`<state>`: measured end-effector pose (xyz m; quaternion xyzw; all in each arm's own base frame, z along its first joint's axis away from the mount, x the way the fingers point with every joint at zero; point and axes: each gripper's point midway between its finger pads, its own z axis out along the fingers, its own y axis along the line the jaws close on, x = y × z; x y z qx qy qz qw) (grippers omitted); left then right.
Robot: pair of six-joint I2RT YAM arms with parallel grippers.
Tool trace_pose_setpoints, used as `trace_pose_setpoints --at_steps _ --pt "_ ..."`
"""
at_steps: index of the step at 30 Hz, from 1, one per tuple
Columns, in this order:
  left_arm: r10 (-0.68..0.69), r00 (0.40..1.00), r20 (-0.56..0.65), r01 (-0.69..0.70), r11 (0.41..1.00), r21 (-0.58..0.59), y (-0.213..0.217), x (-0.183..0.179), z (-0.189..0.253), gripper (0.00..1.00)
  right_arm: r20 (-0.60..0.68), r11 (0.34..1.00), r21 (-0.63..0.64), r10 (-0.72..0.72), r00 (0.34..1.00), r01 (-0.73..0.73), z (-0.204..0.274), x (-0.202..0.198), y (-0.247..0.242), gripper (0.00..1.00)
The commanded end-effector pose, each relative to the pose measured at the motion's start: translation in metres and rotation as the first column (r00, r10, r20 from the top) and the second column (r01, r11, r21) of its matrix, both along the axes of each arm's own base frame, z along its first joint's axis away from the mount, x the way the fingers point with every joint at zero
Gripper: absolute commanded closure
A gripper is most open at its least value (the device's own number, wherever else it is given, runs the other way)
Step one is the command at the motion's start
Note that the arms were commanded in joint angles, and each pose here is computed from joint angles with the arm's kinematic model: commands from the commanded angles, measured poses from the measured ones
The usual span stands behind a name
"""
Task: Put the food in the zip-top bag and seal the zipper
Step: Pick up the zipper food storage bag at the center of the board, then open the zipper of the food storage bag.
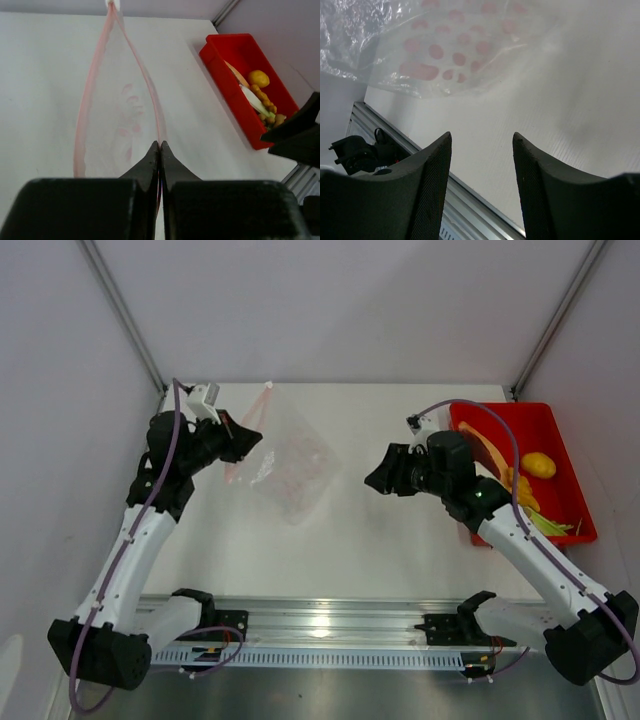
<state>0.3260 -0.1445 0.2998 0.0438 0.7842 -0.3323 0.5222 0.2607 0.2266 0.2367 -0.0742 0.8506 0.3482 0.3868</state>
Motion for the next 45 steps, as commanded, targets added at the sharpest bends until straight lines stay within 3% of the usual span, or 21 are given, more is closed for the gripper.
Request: trace_pose_setpoints --at_steps 1,9,13,17,26,40,45 --pt "-0.068 0.997 0.039 0.062 0.990 0.127 -0.001 -0.025 0.005 0.99 -0.011 0.998 -0.003 -0.062 0.998 0.062 0.022 0.007 0.001 0.45" --pt "-0.202 0.976 0.083 0.189 0.972 0.141 -0.037 -0.064 0.002 0.99 -0.035 0.991 0.053 -0.122 0.992 0.124 0.071 0.033 0.040 0.46" --pt "-0.222 0.970 0.094 0.206 0.966 0.153 -0.053 -0.072 0.000 0.99 -0.097 0.987 -0.012 -0.160 0.982 0.160 0.067 0.049 0.067 0.46" --pt "-0.246 0.966 0.075 0.233 0.961 0.151 -0.067 -0.078 -0.004 0.99 -0.096 0.991 0.023 -0.132 0.987 0.135 0.085 0.048 0.090 0.46" --pt "-0.304 0.952 0.049 0.295 0.946 0.132 -0.095 -0.082 -0.009 0.99 -0.114 0.986 0.010 -0.166 0.979 0.168 0.074 0.035 0.093 0.46" --pt "-0.288 0.957 0.037 0.281 0.950 0.135 -0.108 -0.078 -0.005 0.99 -0.101 0.982 0.092 -0.154 0.983 0.163 0.093 0.019 0.095 0.45" --pt "-0.306 0.951 0.046 0.299 0.947 0.115 -0.112 -0.080 -0.001 1.00 -0.107 0.983 0.068 -0.162 0.981 0.170 0.085 0.022 0.096 0.45"
